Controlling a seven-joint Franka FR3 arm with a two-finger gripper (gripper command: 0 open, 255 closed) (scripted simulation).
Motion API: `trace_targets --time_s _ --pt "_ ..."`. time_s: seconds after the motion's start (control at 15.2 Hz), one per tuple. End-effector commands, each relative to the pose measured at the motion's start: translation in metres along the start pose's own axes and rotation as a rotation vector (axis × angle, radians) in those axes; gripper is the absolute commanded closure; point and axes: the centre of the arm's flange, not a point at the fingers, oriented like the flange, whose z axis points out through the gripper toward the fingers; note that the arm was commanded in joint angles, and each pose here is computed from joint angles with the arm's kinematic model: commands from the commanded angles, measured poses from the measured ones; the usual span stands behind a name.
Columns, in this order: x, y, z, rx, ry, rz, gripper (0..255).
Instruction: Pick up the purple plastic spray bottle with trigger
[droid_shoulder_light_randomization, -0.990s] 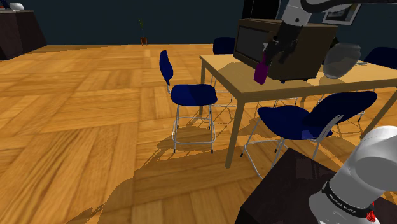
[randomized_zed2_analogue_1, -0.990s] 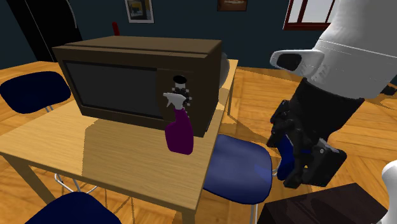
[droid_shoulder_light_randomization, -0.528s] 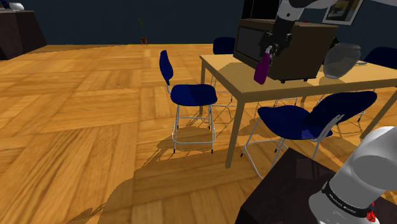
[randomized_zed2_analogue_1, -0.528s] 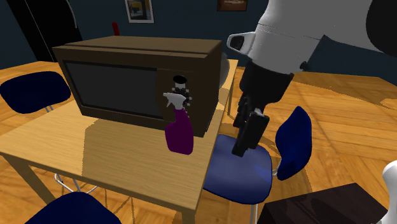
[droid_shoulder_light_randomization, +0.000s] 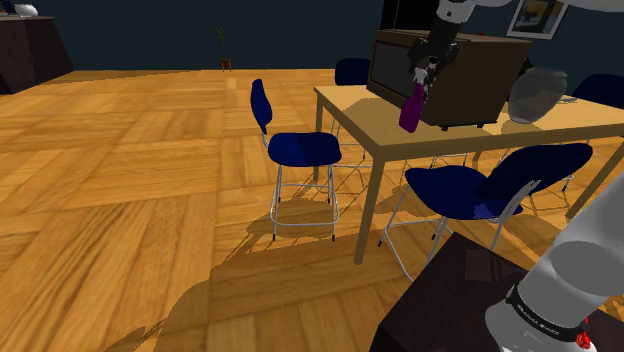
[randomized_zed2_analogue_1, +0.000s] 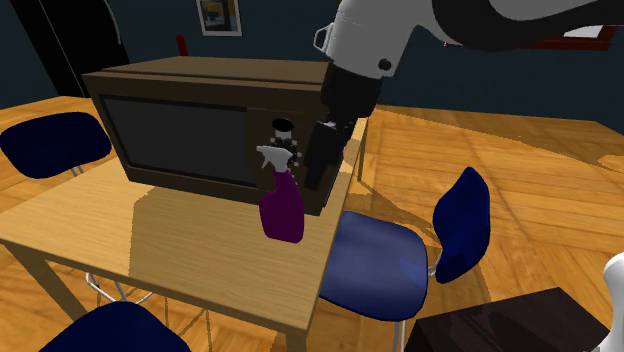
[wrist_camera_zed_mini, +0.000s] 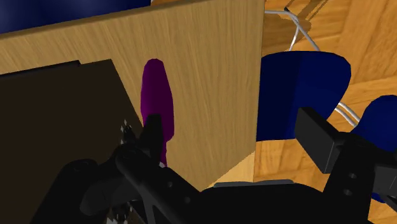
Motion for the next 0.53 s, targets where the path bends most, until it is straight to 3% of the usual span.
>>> trace_targets --time_s 0.0,0.46 --pt "0.021 0.013 0.002 0.003 0.011 0.046 0" --pt "0.086 0.065 -0.001 0.013 0.047 0.198 0"
